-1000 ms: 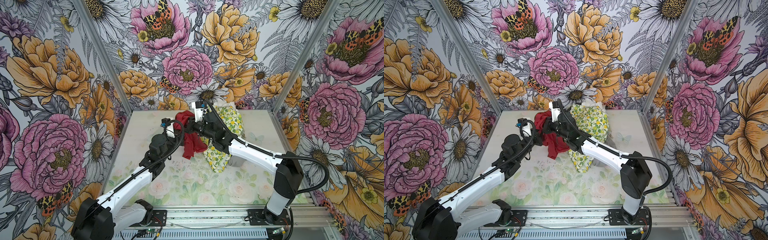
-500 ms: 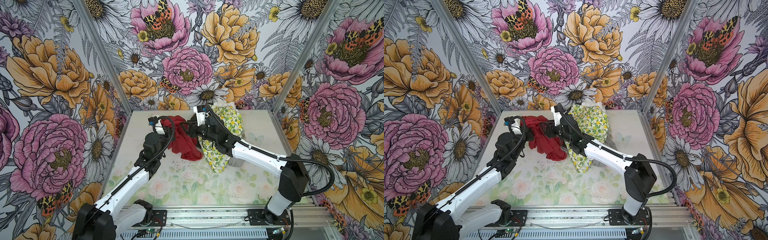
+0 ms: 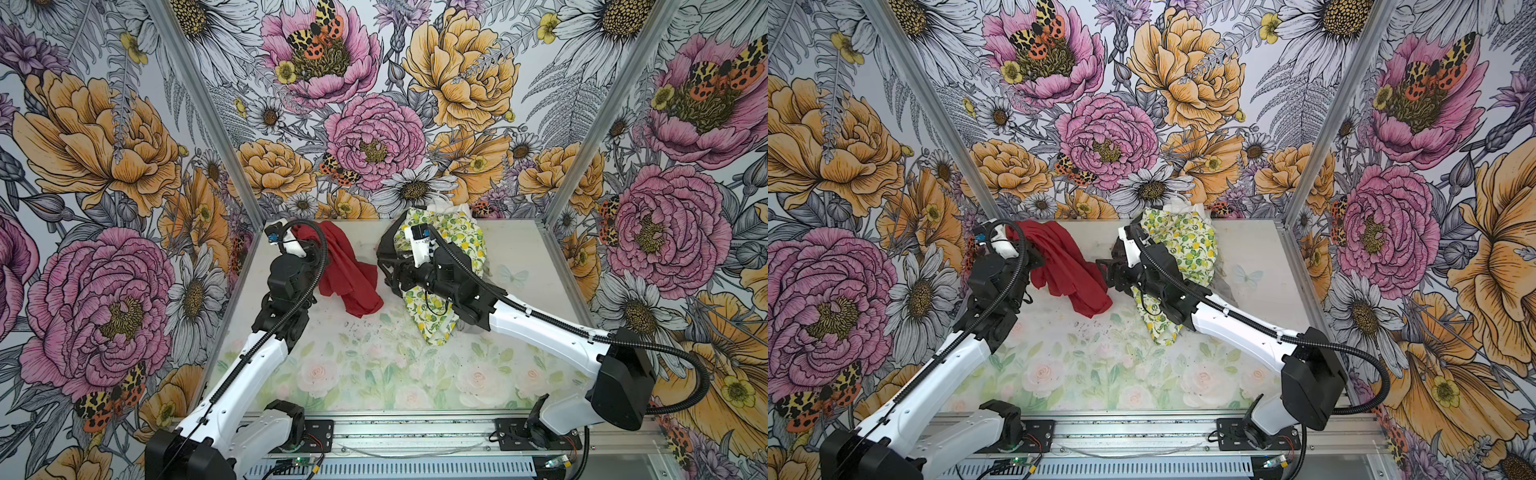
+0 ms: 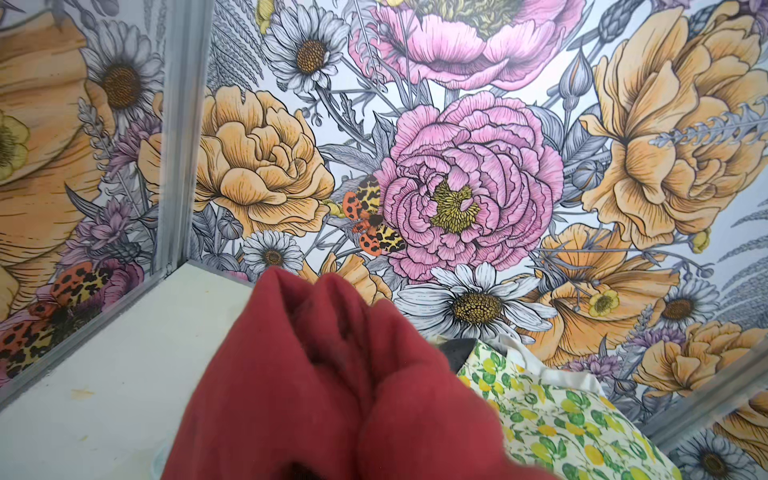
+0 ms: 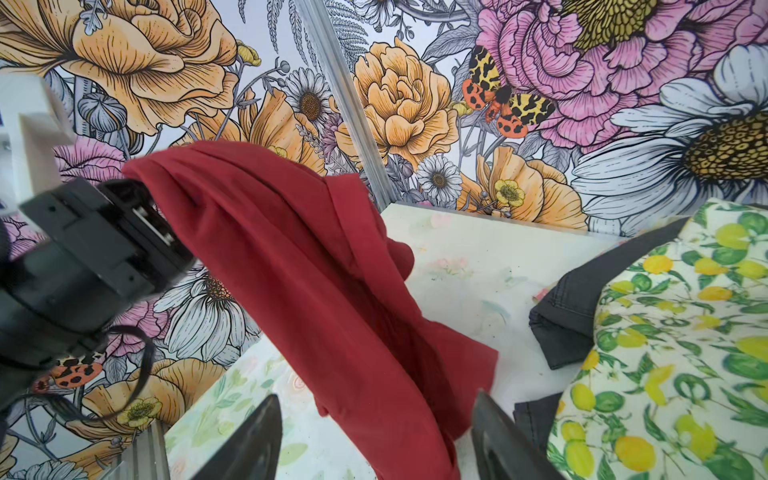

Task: Pick out a specific cloth from the pile
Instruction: 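Carry the dark red cloth away from the pile with the left gripper, then lower the dark red cloth onto the table and open the left gripper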

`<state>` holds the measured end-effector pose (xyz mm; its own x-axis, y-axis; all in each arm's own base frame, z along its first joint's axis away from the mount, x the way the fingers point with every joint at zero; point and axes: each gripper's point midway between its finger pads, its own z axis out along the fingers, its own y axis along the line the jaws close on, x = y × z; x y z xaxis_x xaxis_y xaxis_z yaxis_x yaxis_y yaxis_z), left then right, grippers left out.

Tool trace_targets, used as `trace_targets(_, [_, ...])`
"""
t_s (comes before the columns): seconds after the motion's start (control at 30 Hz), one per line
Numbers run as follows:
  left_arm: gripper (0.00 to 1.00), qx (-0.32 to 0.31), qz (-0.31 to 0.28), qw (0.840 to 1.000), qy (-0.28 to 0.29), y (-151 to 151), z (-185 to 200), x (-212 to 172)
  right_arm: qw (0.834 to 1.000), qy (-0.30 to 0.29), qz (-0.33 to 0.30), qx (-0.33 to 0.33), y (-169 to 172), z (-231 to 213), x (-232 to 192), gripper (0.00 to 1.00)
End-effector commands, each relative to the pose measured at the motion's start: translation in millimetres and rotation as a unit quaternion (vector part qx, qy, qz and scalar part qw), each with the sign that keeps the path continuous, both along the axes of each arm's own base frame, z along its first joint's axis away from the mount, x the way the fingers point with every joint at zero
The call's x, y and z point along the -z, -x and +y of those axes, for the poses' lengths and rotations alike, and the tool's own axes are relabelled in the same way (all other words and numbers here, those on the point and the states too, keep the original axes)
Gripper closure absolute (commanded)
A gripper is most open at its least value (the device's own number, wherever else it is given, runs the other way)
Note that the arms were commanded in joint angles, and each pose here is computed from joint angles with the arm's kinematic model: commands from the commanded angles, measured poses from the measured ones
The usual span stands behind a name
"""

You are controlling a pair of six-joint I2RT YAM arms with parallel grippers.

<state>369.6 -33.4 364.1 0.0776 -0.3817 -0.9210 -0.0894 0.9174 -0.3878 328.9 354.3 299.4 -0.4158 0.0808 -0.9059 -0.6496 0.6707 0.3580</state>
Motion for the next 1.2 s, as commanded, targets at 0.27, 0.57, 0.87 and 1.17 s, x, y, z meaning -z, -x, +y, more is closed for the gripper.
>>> trace_targets(0.27, [1.00,-0.088,-0.047,0.995,-0.005,2.5,74.4,-83.0,0.998,0.043,-0.005,0.052,0.2,-46.5,17.4,0.26])
trace_targets(0.57, [1.00,-0.101,-0.030,0.994,-0.038,-23.8,94.9,-94.1,0.997,0.064,0.004,0.053,8.5,-58.3,27.9,0.26])
trace_targets(0.87, [1.00,-0.120,0.019,0.992,-0.044,-56.6,128.3,-57.2,0.996,0.072,0.003,0.054,13.8,-65.0,32.6,0.26])
trace_targets(1.17, [1.00,-0.093,0.057,0.994,-0.006,-84.2,139.2,-20.8,0.996,0.074,-0.006,0.054,10.2,-63.9,27.0,0.26])
